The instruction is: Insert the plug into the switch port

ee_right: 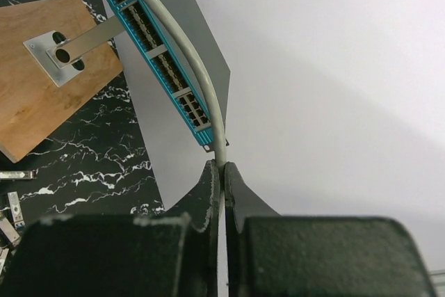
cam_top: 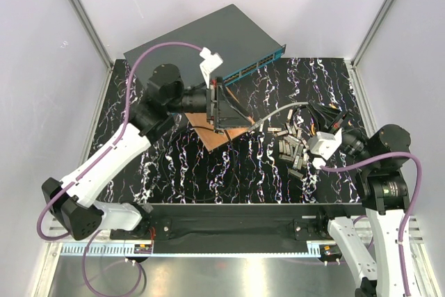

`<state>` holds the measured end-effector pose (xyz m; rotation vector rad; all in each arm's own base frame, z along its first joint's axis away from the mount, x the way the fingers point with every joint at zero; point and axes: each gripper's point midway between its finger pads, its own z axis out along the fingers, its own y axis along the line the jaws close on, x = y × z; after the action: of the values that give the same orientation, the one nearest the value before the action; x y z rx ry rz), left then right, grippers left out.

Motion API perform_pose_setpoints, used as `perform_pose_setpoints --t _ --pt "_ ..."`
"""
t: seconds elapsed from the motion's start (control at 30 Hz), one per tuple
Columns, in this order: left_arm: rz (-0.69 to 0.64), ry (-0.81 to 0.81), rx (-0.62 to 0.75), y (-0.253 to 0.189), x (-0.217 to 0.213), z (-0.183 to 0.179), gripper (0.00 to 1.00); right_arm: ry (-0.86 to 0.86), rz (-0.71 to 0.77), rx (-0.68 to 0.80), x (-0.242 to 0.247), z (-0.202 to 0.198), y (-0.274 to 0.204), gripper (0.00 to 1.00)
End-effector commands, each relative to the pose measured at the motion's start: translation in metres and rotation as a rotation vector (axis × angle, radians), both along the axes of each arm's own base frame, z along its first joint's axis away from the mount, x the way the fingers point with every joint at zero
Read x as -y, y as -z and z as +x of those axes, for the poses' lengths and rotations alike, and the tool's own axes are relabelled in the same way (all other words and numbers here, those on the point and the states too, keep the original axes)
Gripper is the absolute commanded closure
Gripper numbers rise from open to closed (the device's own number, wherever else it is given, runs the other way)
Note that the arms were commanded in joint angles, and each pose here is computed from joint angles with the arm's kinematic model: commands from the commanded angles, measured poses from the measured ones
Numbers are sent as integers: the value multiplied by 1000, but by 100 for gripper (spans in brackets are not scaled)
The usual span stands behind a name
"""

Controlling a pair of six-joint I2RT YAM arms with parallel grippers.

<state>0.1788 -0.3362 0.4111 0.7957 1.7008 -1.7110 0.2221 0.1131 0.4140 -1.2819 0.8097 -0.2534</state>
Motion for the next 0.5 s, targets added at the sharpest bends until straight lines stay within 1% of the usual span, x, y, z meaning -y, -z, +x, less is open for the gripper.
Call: perform_pose_setpoints --t 0.0,0.13,0.23,0.3,0.37,0.4,0.47 --pt "2 60 16 0 8 -15 20 -11 -5 93 -2 -3 -22 100" --pt "24 66 -8 13 11 -19 20 -10 -4 94 -2 -3 -24 100" --pt "17 71 6 9 13 -20 26 -20 -7 93 -3 -7 -23 100" --pt "18 72 7 9 15 -19 35 -25 -10 88 -3 -8 -21 100" --pt "15 74 12 8 16 -19 42 -32 -13 89 -4 -10 -20 100" --pt "15 74 18 7 17 -19 50 -32 -13 89 -4 -10 -20 100" --pt "14 78 24 7 17 -19 59 -35 -12 92 -5 -12 -20 100"
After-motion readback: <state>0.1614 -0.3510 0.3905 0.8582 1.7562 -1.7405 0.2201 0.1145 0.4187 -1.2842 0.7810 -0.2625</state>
